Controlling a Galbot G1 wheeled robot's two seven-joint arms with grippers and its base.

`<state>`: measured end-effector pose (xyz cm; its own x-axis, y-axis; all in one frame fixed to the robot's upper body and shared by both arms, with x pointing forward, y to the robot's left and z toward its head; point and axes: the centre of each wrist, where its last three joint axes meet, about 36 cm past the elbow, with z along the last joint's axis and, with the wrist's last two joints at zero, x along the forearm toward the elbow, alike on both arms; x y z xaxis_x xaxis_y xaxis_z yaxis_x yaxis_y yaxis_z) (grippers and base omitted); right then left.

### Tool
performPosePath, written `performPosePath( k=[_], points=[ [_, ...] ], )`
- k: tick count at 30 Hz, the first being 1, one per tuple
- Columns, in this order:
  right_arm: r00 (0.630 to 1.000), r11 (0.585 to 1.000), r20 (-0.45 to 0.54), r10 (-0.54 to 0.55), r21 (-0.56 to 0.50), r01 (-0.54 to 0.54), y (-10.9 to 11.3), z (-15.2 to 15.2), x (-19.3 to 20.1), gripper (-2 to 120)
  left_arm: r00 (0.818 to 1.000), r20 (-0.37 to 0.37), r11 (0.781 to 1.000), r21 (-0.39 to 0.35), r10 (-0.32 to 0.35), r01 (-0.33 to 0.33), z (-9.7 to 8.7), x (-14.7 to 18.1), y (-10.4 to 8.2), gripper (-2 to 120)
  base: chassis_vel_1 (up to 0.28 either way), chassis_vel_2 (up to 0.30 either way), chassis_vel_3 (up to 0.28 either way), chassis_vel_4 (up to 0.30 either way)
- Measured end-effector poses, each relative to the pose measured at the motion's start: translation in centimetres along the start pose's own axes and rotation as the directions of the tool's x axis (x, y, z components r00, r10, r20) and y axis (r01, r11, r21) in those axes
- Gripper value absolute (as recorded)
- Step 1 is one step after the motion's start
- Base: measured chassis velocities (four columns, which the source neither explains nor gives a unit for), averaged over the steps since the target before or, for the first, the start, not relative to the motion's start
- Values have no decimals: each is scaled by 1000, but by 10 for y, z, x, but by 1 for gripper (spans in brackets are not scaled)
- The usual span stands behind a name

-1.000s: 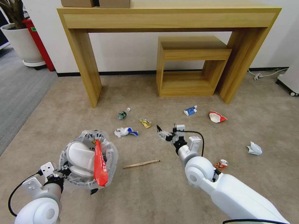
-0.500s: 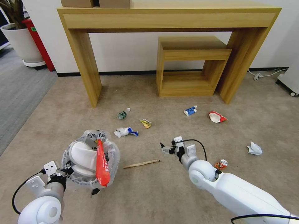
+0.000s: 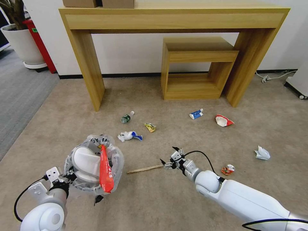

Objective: Pick up the trash bin and place the garbage on the floor into it.

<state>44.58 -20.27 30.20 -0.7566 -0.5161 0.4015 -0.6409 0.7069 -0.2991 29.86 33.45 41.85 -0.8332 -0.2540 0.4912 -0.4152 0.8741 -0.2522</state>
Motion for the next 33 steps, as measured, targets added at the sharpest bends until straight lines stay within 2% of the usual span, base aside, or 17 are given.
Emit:
performPosePath(
  k=[4, 7, 8, 11, 12, 16, 17, 19, 20, 21, 22, 23, 24, 25, 31, 33],
  points=[
    [1000, 1000, 31, -8, 5, 8, -1, 6, -4, 100, 1000, 3, 1000, 2, 2, -2, -1, -1, -1, 0, 0, 0, 0, 0],
    [999, 991, -25, 37, -127, -40, 16, -6, -5, 100, 1000, 2, 1000, -1, 1, 0, -2, -3, 0, 0, 0, 0, 0, 0],
    [999, 991, -25, 37, -127, -40, 16, -6, -5, 100, 1000, 2, 1000, -1, 1, 0, -2, -3, 0, 0, 0, 0, 0, 0],
    [985, 947, -135, 105, -288, -140, 46, -20, -11, 100, 1000, -4, 1000, 1, -1, 1, 0, -6, 0, 0, 0, 0, 0, 0],
    [985, 947, -135, 105, -288, -140, 46, -20, -11, 100, 1000, -4, 1000, 1, -1, 1, 0, -6, 0, 0, 0, 0, 0, 0],
    [948, 847, -264, 180, -448, -285, 84, -47, -35, 100, 1000, -16, 1000, 8, -4, 4, 5, -10, -1, 0, 0, 0, 0, 0],
    [948, 847, -264, 180, -448, -285, 84, -47, -35, 100, 1000, -16, 1000, 8, -4, 4, 5, -10, -1, 0, 0, 0, 0, 0],
    [931, 778, -308, 194, -530, -338, 103, -69, -56, 100, 1000, -20, 1000, 11, -4, 4, 7, -11, -1, 0, 0, 0, 0, 0],
    [919, 727, -339, 200, -578, -371, 110, -81, -68, 100, 1000, -21, 1000, 11, -4, 4, 7, -12, -1, 0, 0, 0, 0, 0],
    [919, 727, -339, 200, -578, -371, 110, -81, -68, 100, 1000, -21, 1000, 11, -4, 4, 7, -12, -1, 0, 0, 0, 0, 0],
    [904, 674, -376, 201, -617, -407, 114, -90, -78, 100, 1000, -21, 1000, 11, -5, 5, 7, -13, -1, 0, 0, 0, 0, 0],
    [904, 674, -376, 201, -617, -407, 114, -90, -78, 100, 1000, -21, 1000, 11, -5, 5, 7, -13, -1, 0, 0, 0, 0, 0],
    [890, 620, -413, 195, -651, -438, 114, -98, -87, 100, 1000, -21, 1000, 10, -5, 6, 7, -13, -1, 0, 0, 0, 0, 0],
    [867, 544, -466, 175, -689, -480, 112, -106, -100, 100, 1000, -22, 1000, 9, -7, 7, 7, -14, 0, 0, 0, 0, 0, 0],
    [855, 516, -497, 149, -698, -496, 107, -105, -104, 100, 1000, -22, 1000, 8, -11, 11, 7, -16, 1, 0, 0, 0, 0, 0],
    [840, 486, -527, 131, -704, -518, 105, -102, -107, 100, 1000, -21, 1000, 11, -12, 12, 8, -16, 1, 0, 0, 0, 0, 0]
  ],
)
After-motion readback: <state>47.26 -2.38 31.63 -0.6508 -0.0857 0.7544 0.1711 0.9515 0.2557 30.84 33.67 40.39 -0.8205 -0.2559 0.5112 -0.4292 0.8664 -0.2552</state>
